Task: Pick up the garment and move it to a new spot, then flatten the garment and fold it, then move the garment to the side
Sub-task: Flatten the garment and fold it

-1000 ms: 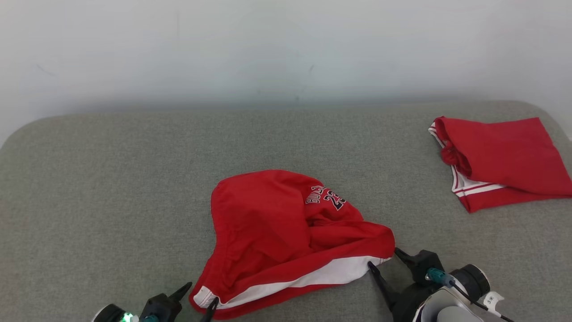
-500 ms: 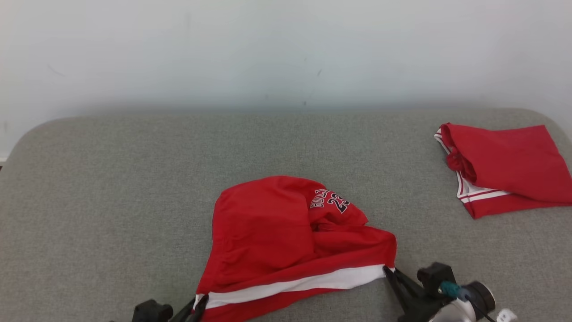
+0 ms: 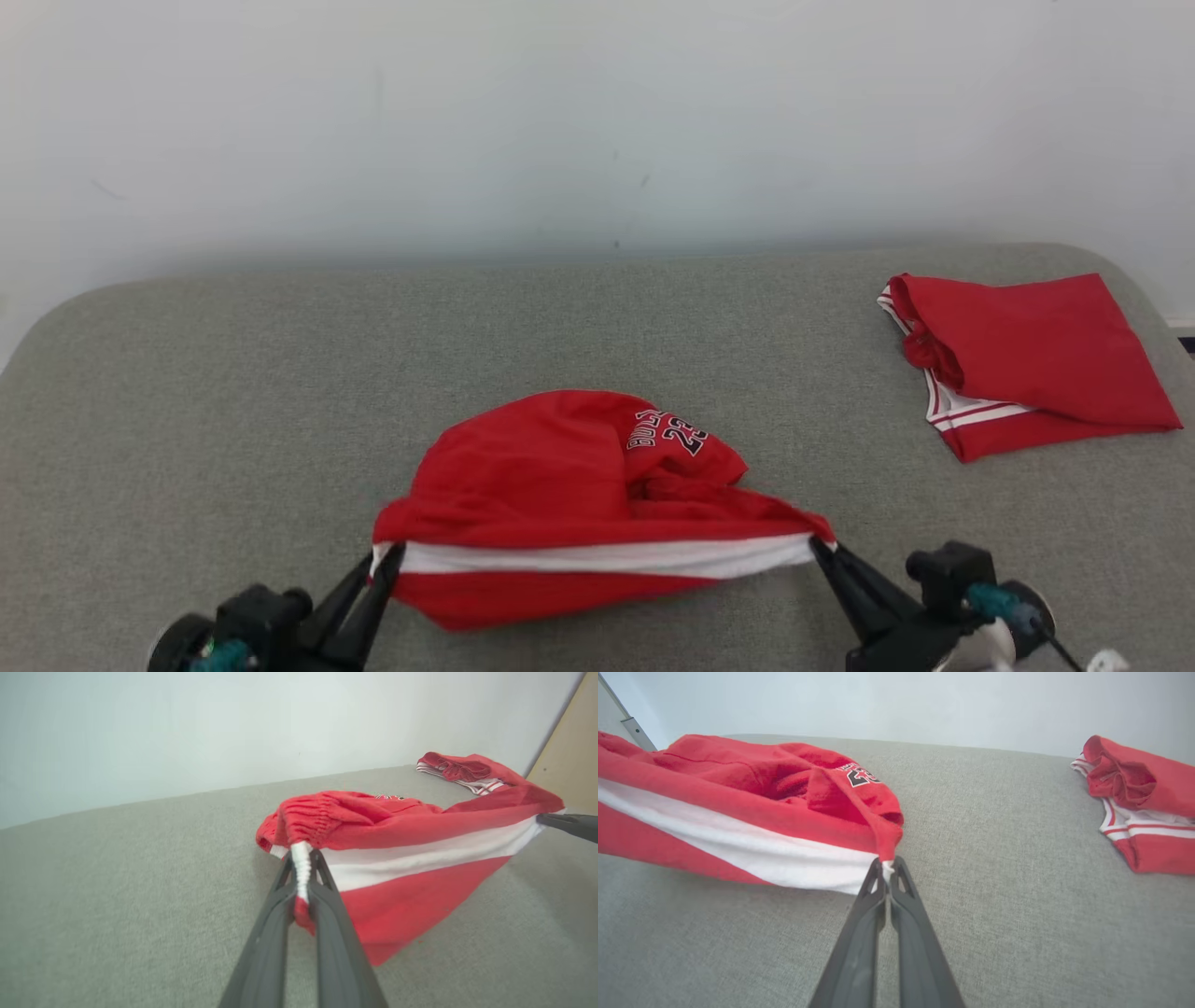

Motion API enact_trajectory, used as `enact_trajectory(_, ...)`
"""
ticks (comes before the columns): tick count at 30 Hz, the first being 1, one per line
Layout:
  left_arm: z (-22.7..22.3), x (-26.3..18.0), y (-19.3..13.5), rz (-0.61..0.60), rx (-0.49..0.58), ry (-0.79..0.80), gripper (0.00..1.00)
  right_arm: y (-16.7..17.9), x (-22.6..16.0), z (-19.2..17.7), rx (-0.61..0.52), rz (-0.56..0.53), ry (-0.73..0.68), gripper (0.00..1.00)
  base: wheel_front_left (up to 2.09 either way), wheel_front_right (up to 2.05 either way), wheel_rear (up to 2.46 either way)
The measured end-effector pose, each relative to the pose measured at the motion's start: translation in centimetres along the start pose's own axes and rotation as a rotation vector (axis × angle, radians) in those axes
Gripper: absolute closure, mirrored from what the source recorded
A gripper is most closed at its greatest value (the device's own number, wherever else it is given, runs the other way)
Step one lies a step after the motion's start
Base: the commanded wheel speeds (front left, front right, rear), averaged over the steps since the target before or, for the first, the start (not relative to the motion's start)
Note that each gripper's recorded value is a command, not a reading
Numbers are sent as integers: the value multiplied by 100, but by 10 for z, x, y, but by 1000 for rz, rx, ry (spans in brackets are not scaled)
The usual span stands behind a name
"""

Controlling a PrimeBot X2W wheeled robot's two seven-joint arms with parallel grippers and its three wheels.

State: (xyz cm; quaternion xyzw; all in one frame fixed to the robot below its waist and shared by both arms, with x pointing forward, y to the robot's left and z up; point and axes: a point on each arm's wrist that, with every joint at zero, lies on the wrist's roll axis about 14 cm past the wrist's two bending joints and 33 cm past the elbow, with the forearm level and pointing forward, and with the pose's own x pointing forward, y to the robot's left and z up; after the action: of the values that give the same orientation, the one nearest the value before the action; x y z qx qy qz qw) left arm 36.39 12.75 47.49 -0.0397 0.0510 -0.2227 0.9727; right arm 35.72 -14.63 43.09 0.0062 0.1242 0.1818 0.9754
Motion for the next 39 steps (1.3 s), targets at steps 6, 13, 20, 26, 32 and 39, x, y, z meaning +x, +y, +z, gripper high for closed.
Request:
enact_trajectory(6, 68, 40, 2, -98, 122, -95, 100, -14, 21, 65, 9, 3, -105, 100, 0, 0, 0)
enact_trajectory(13, 175, 103, 19, -155, 198, -181, 100, -14, 72, 165, 187, 69, -213, 100, 0, 0, 0)
enact_trajectory(20, 260, 171, 39, -146, 190, -259, 100, -48, 130, 242, 273, 41, -262, 100, 0, 0, 0)
enact_trajectory(26, 308, 227, 46, -160, 204, -348, 100, -88, 179, 294, 354, -20, -312, 100, 0, 0, 0)
enact_trajectory(32, 311, 265, 49, -181, 186, -382, 100, -107, 210, 302, 367, -55, -315, 100, 0, 0, 0)
enact_trajectory(39, 289, 293, 50, -207, 150, -368, 100, -127, 226, 293, 362, -98, -302, 100, 0, 0, 0)
